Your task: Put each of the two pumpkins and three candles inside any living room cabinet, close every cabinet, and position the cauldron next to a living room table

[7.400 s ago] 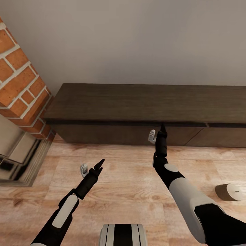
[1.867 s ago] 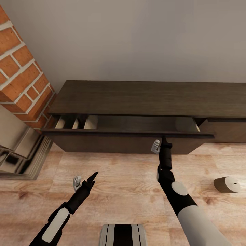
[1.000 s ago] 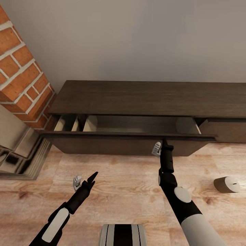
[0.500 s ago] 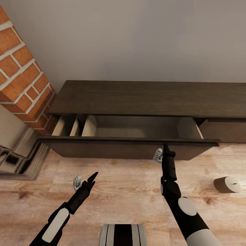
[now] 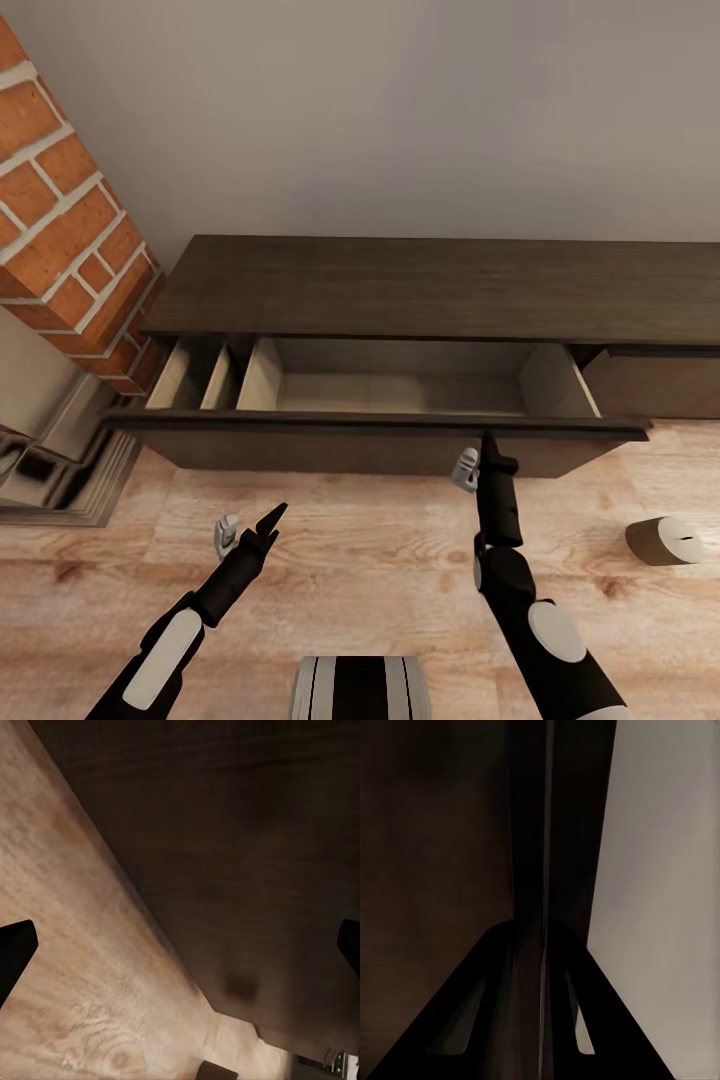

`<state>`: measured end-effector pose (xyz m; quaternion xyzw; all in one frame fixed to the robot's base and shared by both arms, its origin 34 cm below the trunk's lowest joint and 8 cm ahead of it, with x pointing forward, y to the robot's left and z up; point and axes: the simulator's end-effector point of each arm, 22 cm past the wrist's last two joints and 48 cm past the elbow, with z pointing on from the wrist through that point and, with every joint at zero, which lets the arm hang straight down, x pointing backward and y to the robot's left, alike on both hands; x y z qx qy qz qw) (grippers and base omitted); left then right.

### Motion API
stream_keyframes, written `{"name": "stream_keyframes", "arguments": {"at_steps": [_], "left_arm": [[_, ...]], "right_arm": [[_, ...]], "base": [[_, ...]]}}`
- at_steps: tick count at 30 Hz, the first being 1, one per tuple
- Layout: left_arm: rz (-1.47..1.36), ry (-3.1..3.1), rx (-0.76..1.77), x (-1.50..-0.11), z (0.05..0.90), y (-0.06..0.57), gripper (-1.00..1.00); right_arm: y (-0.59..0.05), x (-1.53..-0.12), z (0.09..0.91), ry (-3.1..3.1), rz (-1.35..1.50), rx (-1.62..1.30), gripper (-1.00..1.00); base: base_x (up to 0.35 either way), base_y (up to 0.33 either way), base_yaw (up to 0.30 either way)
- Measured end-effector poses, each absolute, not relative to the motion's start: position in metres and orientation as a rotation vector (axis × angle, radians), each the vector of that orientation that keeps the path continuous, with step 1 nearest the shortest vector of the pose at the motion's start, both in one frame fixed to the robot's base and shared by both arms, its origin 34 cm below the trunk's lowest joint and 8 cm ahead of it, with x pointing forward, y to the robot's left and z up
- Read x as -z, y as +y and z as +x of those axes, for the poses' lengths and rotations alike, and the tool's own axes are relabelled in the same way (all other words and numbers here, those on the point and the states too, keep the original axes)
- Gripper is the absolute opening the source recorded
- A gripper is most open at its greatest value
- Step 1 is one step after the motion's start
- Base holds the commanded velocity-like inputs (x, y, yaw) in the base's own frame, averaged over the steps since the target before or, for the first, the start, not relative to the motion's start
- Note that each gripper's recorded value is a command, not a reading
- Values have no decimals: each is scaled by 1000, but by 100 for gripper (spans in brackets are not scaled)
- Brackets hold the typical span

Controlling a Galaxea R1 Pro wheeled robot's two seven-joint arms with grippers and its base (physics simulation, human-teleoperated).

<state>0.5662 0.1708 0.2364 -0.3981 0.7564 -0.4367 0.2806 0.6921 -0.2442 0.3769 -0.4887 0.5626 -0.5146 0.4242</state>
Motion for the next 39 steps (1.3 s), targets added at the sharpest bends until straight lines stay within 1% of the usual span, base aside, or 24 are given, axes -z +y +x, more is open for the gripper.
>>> {"name": "stream_keyframes", "arguments": {"at_steps": [24,39], "left_arm": [[-1069,2031,1168,-235,565,171,100],[-1085,2028,1210,-236,562,146,100]], "right_arm": [[-244,-377,662,1424,-1226,1273,-100],[-244,-377,662,1414,-1236,1272,-100]], "base": [[0,0,0],[0,0,0]]}}
